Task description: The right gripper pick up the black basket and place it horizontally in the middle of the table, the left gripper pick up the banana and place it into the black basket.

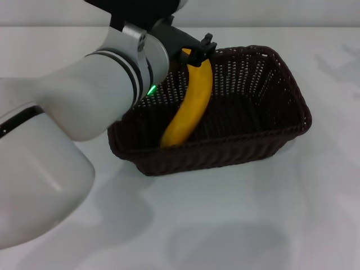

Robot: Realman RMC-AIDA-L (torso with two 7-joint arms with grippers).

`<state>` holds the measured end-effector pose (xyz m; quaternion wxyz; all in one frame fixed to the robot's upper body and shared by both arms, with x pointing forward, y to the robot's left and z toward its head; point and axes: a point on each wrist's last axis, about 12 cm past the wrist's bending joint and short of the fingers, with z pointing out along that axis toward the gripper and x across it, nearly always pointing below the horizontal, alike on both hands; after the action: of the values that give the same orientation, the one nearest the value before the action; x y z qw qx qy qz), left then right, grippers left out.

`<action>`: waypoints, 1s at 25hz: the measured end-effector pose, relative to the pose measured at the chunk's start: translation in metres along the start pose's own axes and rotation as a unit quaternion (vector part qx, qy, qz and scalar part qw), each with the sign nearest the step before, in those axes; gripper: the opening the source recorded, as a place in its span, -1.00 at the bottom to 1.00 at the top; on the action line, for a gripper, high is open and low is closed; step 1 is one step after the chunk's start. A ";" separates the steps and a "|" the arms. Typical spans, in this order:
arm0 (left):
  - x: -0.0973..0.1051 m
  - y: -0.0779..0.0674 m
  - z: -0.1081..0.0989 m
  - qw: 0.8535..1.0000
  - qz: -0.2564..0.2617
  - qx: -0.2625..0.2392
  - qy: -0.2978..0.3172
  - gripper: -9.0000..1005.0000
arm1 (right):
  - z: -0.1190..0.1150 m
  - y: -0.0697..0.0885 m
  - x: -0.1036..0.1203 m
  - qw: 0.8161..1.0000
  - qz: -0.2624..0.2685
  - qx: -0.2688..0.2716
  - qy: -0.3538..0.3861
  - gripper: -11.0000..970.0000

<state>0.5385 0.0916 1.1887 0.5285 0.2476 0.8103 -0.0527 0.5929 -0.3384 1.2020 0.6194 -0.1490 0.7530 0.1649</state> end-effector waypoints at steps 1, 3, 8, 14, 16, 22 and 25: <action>0.000 0.000 0.000 1.000 0.000 -0.001 0.000 0.33 | 0.000 0.000 0.000 1.000 0.000 0.000 0.000 0.71; -0.001 0.002 -0.001 1.000 0.001 -0.004 0.002 0.47 | 0.000 0.000 0.000 1.000 0.000 0.000 0.000 0.71; -0.001 0.024 -0.002 0.999 0.008 -0.053 -0.009 0.77 | 0.000 0.000 0.000 1.000 0.000 0.000 0.000 0.71; 0.003 0.072 -0.015 0.981 -0.005 -0.173 -0.086 0.76 | 0.001 -0.001 0.003 1.000 -0.002 0.002 0.004 0.71; 0.004 0.086 -0.023 0.970 -0.014 -0.208 -0.122 0.76 | 0.001 -0.003 0.007 1.000 0.003 0.004 0.006 0.71; 0.009 0.101 -0.035 0.950 -0.015 -0.244 -0.196 0.76 | 0.002 -0.006 0.012 1.000 0.017 0.002 -0.015 0.71; 0.012 0.103 -0.035 0.945 -0.015 -0.249 -0.211 0.76 | 0.003 -0.007 0.015 1.000 0.019 0.003 -0.017 0.71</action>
<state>0.5529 0.1976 1.2116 0.7311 0.0790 0.6714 0.0922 0.5952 -0.3435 1.1866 0.6289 -0.1300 0.7457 0.1772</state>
